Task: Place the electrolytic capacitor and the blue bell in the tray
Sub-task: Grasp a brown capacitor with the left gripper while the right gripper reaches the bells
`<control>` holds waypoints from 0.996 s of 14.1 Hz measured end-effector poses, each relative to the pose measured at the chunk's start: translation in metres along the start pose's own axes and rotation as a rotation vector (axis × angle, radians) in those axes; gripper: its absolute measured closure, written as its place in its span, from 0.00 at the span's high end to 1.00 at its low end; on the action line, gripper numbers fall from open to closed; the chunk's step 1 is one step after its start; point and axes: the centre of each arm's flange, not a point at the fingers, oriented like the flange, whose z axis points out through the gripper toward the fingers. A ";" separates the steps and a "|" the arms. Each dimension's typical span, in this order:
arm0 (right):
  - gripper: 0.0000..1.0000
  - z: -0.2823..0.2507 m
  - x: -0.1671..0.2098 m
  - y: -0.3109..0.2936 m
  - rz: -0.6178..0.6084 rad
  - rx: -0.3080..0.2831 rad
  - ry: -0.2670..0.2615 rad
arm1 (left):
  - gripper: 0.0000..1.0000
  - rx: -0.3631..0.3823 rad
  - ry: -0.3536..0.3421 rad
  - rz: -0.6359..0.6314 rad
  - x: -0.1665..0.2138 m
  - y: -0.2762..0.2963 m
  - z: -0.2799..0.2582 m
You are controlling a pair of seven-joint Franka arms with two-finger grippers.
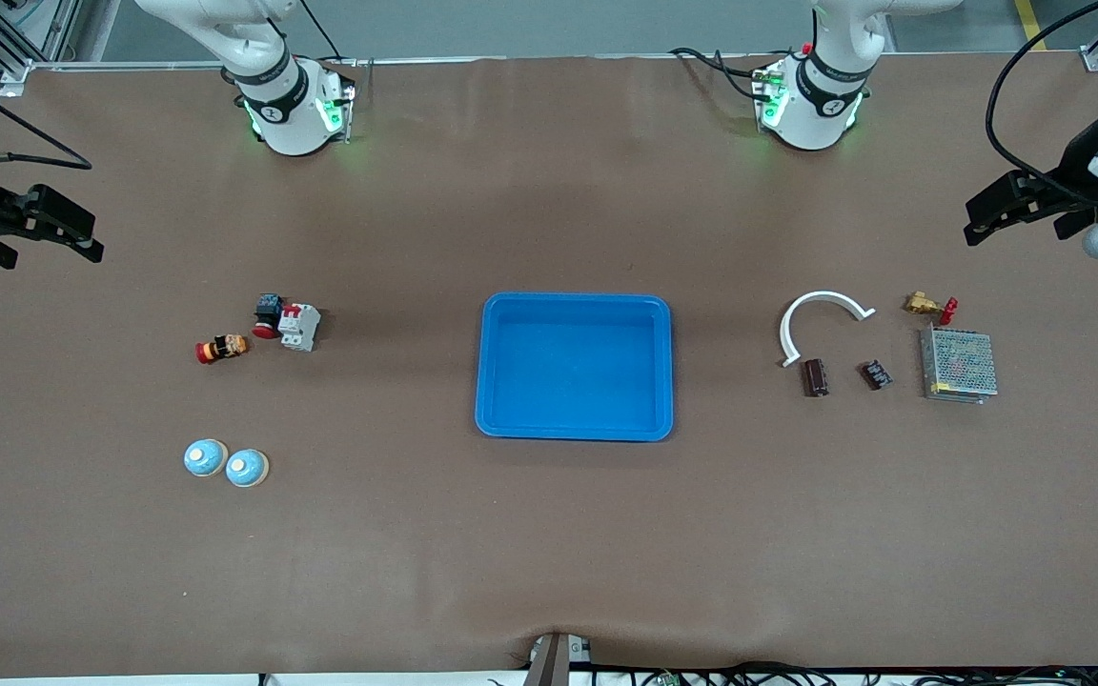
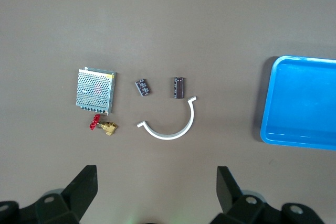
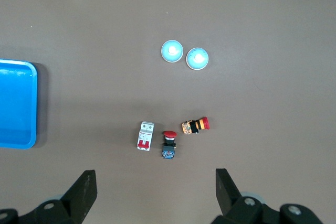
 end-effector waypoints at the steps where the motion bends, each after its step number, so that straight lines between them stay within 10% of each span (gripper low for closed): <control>1: 1.00 0.000 0.000 0.000 0.000 0.000 0.000 | 1.00 0.000 0.000 0.001 0.000 0.001 0.000; 7: 1.00 0.000 0.000 -0.001 -0.001 0.000 0.000 | 1.00 0.004 -0.035 -0.004 0.008 -0.001 0.017; 14: 1.00 0.000 0.000 0.000 0.000 0.000 0.001 | 1.00 0.075 -0.015 -0.096 0.044 0.008 0.158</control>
